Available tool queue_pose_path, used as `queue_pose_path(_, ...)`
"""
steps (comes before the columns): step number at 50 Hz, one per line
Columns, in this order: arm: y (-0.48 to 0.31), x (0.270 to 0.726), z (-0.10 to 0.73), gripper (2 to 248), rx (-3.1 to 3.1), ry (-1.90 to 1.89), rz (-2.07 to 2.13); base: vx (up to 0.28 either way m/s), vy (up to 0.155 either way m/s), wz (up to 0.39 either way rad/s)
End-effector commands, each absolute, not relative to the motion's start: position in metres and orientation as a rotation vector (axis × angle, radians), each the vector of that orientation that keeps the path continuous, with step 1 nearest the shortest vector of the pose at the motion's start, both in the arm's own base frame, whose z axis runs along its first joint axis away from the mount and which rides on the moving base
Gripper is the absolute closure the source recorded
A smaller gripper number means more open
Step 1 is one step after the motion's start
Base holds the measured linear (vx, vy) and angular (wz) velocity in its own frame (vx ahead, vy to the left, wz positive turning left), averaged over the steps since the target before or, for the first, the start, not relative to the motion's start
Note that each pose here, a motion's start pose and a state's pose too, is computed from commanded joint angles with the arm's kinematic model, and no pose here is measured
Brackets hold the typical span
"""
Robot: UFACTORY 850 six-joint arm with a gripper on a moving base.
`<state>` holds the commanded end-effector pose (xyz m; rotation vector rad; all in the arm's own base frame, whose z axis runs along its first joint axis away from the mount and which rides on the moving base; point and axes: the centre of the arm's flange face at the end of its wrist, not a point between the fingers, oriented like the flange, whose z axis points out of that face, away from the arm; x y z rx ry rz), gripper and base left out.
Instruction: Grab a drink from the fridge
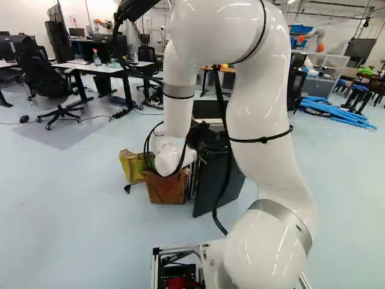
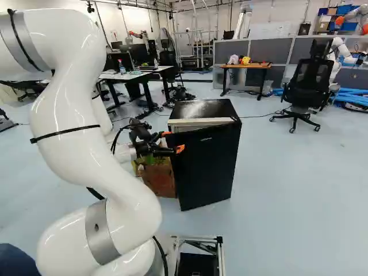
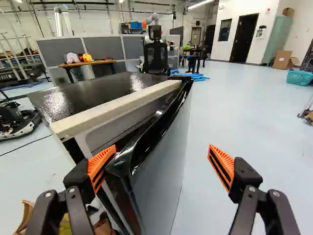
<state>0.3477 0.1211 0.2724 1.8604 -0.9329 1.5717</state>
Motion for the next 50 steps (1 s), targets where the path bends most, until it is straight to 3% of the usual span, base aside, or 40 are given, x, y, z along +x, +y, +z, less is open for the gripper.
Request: queue_pose_path(50, 0.107, 0.302, 0.271, 3, 1.759, -1.004, 1.447, 0.0, 0.0, 0.0)
